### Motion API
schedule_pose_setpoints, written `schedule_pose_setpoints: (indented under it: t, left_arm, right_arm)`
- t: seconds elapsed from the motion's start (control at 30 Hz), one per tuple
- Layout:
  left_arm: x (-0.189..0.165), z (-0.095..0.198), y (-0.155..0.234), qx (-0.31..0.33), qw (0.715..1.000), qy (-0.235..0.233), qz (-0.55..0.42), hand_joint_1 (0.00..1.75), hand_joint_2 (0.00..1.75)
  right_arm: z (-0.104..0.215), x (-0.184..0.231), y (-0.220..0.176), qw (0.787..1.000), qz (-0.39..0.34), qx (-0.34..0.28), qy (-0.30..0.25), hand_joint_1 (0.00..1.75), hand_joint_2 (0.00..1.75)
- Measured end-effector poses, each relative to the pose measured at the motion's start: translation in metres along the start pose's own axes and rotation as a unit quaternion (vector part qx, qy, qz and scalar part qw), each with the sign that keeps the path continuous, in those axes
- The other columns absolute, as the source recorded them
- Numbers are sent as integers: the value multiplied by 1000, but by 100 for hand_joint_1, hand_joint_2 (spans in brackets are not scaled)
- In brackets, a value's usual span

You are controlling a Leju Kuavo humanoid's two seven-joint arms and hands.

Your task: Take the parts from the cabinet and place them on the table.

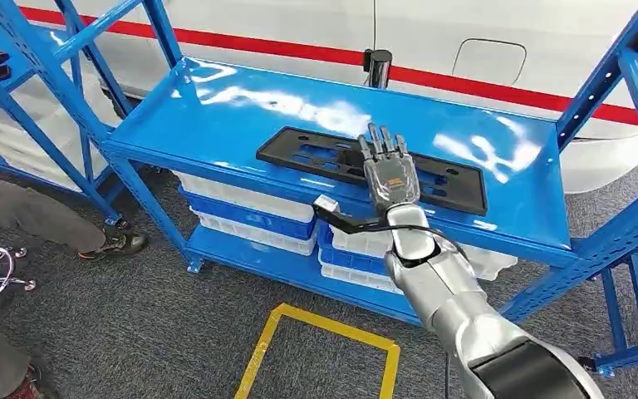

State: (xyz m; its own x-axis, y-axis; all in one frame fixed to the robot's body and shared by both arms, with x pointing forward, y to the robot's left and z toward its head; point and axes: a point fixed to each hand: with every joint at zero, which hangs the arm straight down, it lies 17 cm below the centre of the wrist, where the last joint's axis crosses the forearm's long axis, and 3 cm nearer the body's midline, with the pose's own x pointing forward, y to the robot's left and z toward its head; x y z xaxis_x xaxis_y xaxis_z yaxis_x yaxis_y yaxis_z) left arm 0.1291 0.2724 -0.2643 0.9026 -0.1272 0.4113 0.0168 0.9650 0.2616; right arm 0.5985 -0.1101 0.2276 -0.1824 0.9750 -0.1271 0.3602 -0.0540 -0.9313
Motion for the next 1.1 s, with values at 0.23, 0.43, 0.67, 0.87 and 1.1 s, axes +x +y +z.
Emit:
schedule_pose_setpoints:
  t: [0.23, 0.43, 0.67, 0.87, 1.1]
  left_arm:
    - [0, 0, -2, -3, 1000, 2, -3, 0, 0]
    - [0, 0, -2, -3, 1000, 2, -2, 0, 0]
    - [0, 0, -2, -3, 1000, 2, -2, 0, 0]
    - [0, 0, -1, -1, 1000, 2, -2, 0, 0]
    - [0, 0, -1, -1, 1000, 1, -3, 0, 0]
  right_arm:
    - [-7, 6, -4, 1000, 2, 4, -9, 0, 175]
    - [-10, 9, -6, 1000, 2, 7, -13, 0, 175]
    - [-11, 8, -4, 1000, 3, 13, -12, 0, 175]
    - [-14, 5, -4, 1000, 5, 16, -8, 175, 175]
    - [-9, -5, 9, 1000, 7, 30, -3, 175, 175]
